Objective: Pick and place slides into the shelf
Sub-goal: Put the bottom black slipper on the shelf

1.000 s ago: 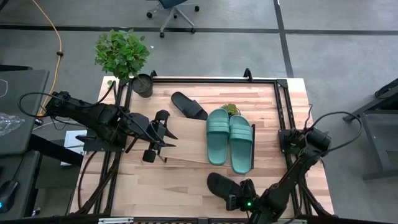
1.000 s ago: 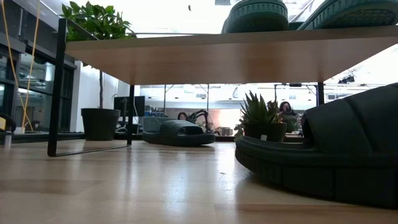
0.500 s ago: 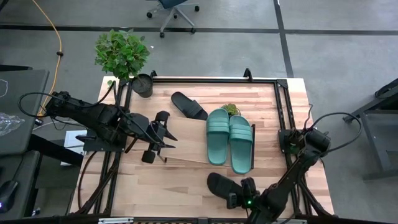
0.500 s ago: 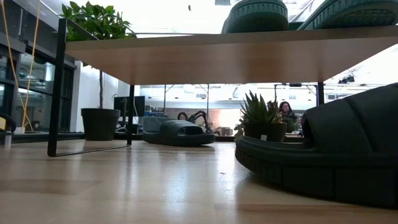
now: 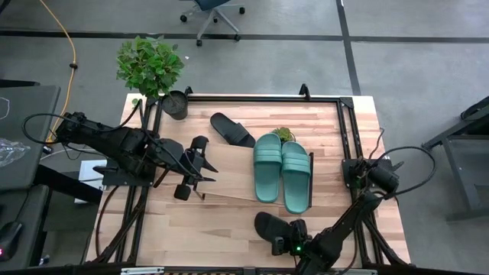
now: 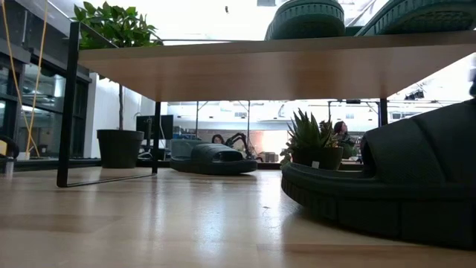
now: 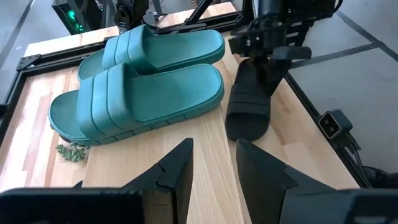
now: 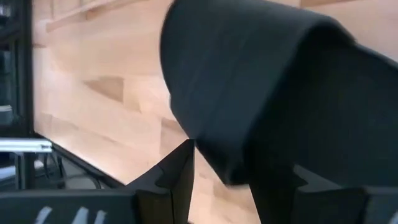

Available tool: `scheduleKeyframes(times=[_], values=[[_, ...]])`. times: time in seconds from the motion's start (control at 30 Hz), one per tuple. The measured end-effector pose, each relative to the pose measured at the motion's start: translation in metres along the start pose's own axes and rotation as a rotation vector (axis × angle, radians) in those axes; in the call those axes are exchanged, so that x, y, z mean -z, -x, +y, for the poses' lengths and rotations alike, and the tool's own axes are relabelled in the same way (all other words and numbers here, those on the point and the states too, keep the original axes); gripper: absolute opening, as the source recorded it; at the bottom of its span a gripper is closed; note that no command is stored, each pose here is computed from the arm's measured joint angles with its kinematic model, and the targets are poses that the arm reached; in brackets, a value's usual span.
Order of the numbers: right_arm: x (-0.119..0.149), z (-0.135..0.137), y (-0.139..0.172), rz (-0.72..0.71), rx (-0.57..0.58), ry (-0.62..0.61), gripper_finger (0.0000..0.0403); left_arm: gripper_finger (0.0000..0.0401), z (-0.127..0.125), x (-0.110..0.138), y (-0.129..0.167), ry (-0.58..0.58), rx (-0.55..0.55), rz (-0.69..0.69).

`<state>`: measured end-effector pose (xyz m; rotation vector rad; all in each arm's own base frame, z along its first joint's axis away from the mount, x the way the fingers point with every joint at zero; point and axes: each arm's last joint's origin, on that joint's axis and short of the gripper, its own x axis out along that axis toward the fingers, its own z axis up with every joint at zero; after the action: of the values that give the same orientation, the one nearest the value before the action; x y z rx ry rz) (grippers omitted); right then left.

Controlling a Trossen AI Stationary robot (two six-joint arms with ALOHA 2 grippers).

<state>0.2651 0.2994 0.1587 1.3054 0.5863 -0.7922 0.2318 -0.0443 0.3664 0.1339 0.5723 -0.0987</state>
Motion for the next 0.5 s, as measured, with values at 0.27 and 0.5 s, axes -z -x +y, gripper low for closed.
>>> scheduleKeyframes(times=[0.27, 0.5], values=[[-0.0075, 0.0065, -0.0116, -0.031, -0.002, -0.011, 0.0124, 0.0111, 0.0000, 0.0000, 0.0000, -0.019, 0.001, 0.000], [-0.0070, 0.0070, -0.0114, -0.029, -0.008, -0.011, 0.0058, 0.0111, 0.0000, 0.0000, 0.0000, -0.031, 0.000, 0.000]])
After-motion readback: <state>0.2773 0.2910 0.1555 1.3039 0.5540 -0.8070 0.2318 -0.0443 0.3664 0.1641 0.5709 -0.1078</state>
